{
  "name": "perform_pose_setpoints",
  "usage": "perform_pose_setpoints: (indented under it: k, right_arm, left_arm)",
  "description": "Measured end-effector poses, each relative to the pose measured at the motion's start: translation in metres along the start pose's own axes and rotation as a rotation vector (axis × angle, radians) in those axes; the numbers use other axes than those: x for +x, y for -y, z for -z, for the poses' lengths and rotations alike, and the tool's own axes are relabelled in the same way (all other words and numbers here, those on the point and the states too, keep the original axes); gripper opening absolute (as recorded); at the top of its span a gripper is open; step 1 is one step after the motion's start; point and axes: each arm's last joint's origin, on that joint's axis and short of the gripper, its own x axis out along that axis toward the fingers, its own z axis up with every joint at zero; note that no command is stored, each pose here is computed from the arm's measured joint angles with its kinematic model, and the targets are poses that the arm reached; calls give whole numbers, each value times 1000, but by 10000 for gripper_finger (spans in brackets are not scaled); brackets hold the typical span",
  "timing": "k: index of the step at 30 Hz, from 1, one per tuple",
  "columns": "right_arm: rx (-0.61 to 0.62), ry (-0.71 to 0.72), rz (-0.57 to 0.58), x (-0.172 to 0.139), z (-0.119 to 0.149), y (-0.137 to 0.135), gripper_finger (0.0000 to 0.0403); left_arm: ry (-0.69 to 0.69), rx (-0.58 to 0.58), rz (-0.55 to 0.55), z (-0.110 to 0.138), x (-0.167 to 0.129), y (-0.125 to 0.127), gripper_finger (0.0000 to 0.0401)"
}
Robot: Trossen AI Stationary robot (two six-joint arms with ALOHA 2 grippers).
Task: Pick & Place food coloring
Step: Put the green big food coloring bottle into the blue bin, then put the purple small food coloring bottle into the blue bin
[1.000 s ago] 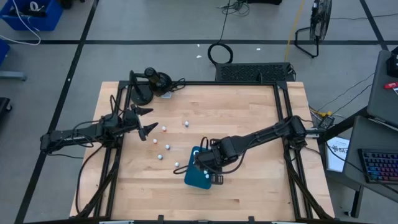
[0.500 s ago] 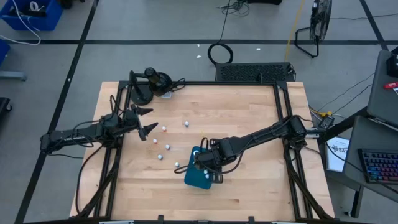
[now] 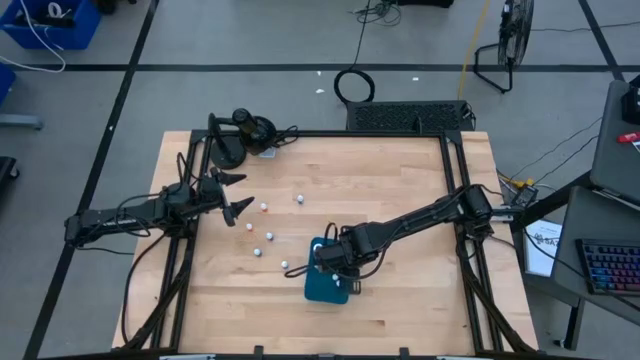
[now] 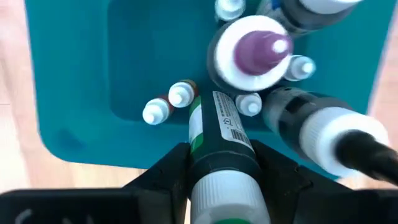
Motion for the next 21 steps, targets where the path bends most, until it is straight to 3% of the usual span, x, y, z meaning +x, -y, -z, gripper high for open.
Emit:
perform_pose_setpoints:
  k: [13, 21]
  right_arm:
    - [95, 6, -33, 9, -1, 6, 130]
    - [147, 6, -31, 9, -1, 6, 243]
  left_arm:
    - [0, 0, 0, 0, 0, 0, 390]
    - [0, 0, 0, 0, 0, 0, 390]
